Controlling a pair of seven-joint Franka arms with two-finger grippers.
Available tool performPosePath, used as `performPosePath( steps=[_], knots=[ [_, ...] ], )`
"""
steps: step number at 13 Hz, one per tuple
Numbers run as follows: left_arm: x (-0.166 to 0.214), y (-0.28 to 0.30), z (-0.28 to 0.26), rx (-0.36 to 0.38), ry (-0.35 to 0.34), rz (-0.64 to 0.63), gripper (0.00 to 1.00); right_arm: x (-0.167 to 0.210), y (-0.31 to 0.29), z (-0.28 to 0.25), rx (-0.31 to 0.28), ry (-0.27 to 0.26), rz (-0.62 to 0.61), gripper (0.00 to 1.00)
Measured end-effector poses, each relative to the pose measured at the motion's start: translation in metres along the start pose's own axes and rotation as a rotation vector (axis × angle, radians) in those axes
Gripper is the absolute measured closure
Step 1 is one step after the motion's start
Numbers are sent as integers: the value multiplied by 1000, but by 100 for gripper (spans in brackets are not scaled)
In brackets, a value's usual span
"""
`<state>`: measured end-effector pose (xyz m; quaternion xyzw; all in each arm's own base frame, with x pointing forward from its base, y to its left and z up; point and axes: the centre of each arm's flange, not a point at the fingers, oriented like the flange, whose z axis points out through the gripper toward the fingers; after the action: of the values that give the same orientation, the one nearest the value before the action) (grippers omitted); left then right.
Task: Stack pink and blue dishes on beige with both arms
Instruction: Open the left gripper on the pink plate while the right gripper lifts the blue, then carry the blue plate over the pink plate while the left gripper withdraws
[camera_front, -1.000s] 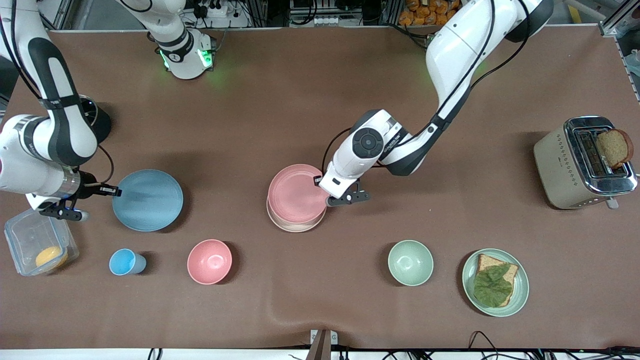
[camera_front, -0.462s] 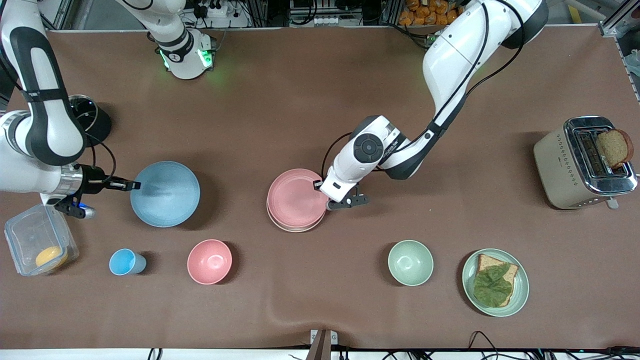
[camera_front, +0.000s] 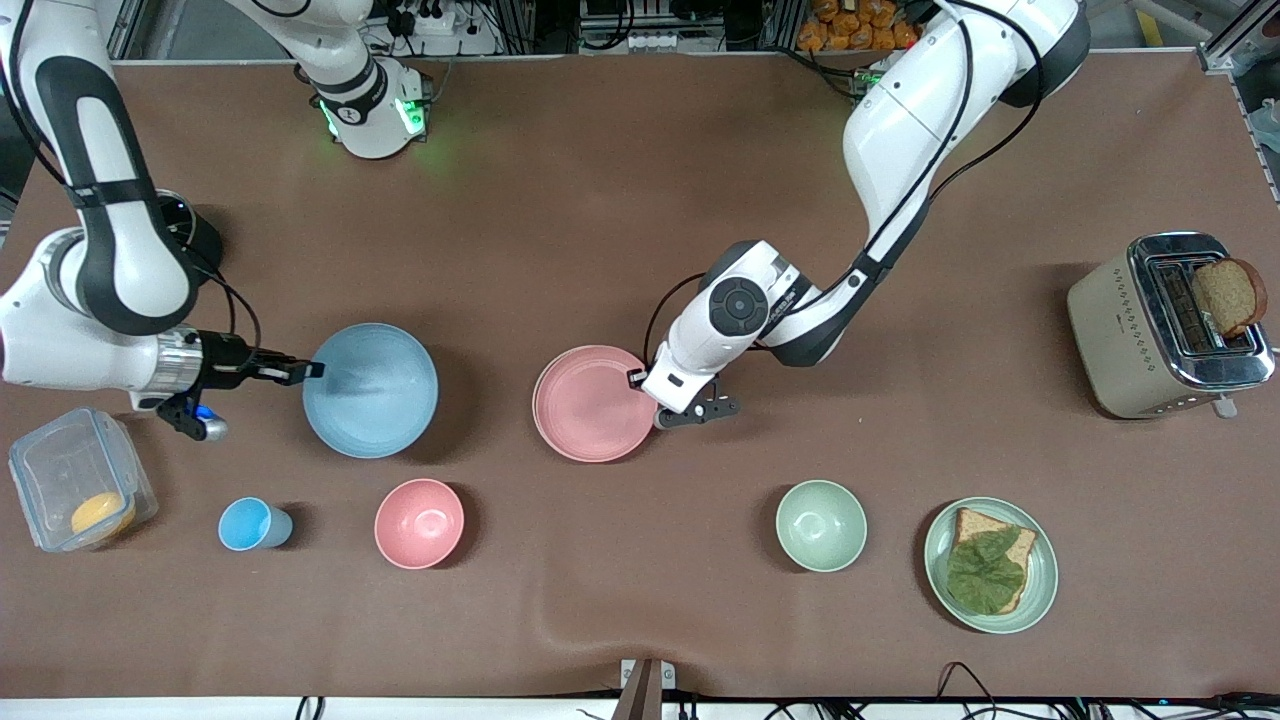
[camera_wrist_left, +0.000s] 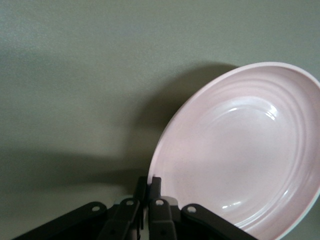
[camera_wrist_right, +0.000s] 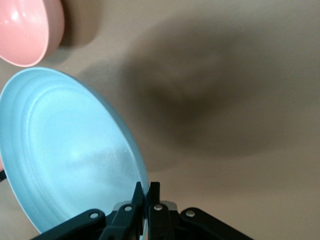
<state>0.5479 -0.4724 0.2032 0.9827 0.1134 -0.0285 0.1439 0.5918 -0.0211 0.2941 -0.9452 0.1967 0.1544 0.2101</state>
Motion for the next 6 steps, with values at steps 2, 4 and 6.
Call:
performPosePath(
  steps=[2,4,6],
  knots=[
    [-1,1,1,0,-1,1,95,-7,-36,18,-8,16,45,94],
    [-1,1,3,-1,-2,0,95,-17,-71,36,-22,36,72,94],
    [0,0,4,0,-3,-10,89,-25,-89,47,-31,39,100,94]
  ],
)
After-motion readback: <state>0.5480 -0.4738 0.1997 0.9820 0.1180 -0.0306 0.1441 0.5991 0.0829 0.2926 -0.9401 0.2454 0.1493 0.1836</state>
